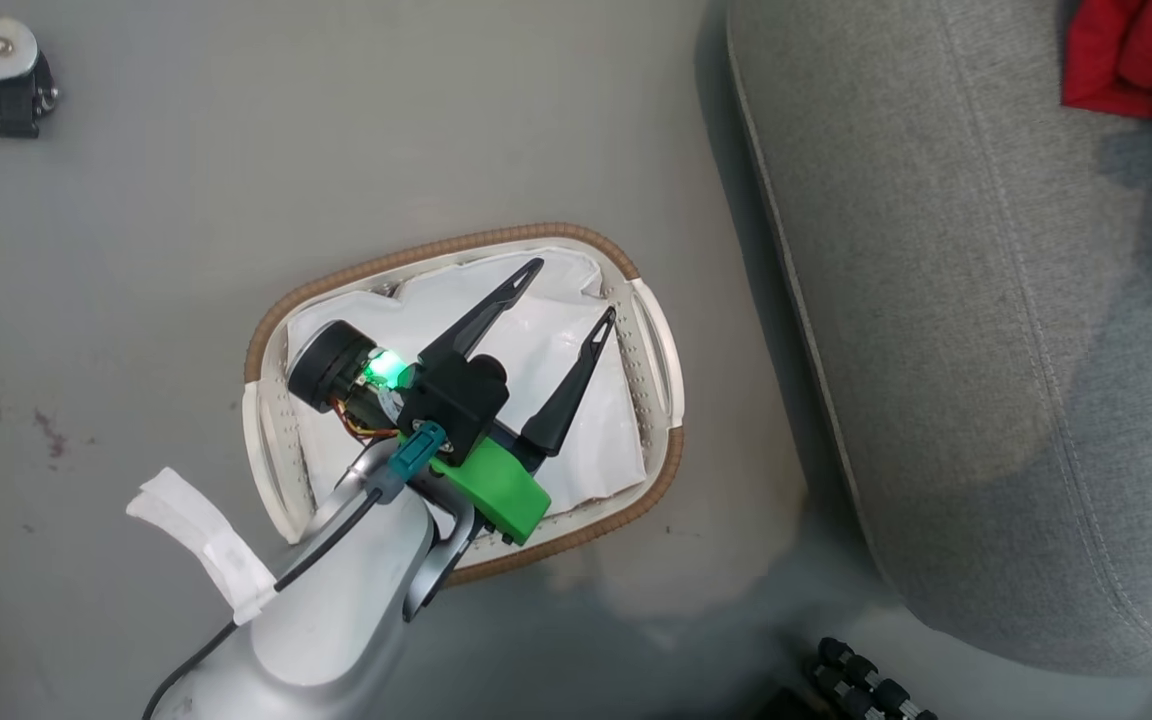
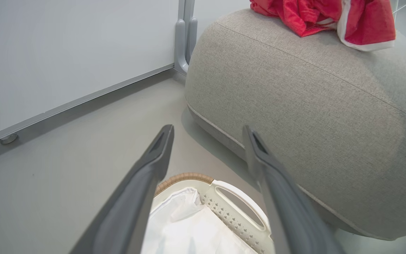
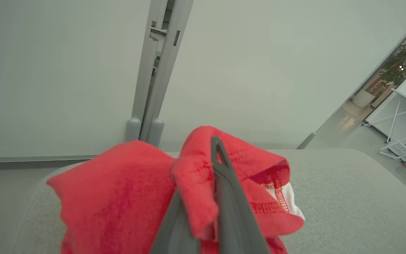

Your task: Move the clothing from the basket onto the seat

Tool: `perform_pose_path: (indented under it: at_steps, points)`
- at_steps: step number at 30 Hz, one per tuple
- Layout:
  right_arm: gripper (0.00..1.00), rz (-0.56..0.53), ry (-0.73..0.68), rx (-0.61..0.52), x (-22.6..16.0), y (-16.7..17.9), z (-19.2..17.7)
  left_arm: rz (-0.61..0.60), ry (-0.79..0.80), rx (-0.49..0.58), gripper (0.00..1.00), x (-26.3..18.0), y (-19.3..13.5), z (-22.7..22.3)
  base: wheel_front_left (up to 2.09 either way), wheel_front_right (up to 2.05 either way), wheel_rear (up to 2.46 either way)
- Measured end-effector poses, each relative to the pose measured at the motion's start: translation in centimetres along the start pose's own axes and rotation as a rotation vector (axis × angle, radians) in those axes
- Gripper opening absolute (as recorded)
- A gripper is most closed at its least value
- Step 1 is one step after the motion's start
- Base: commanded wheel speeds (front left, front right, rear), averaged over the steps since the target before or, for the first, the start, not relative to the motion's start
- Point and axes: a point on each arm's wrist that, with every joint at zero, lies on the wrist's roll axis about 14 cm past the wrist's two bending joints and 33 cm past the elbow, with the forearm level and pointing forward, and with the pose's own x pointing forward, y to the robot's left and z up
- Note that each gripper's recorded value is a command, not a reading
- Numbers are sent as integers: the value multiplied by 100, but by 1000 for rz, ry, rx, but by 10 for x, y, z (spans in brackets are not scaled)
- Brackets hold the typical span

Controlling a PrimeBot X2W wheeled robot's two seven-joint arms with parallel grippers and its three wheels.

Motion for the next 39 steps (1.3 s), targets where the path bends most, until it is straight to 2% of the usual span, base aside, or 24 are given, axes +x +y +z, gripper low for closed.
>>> perform_pose_path:
  at_steps: [5,6,7,8,9,20,27,33,39]
  points:
    - [0,30,67,17,-11,23,-31,0,9,-4,100,-1,1,-5,0,0,0]
    - [12,34,70,16,-13,24,-32,-2,9,-2,100,-1,0,-5,0,0,0]
    - [42,33,70,18,-15,24,-32,-5,8,-1,100,0,-1,-4,0,0,0]
    - [96,32,70,19,-17,23,-31,-9,6,3,100,0,-3,-3,0,0,0]
    - [100,35,73,17,-20,23,-32,-12,4,6,100,1,-4,-1,0,0,0]
    - [100,128,26,7,-55,37,-12,-26,-43,8,100,1,-26,28,0,0,0]
    - [100,194,-74,5,-64,43,30,9,-100,15,100,-5,-33,58,0,0,0]
    - [100,251,-171,29,-70,58,71,71,-145,27,100,-21,-34,83,0,0,0]
    - [100,289,-221,128,-83,81,93,215,-203,29,100,-54,-11,107,0,0,0]
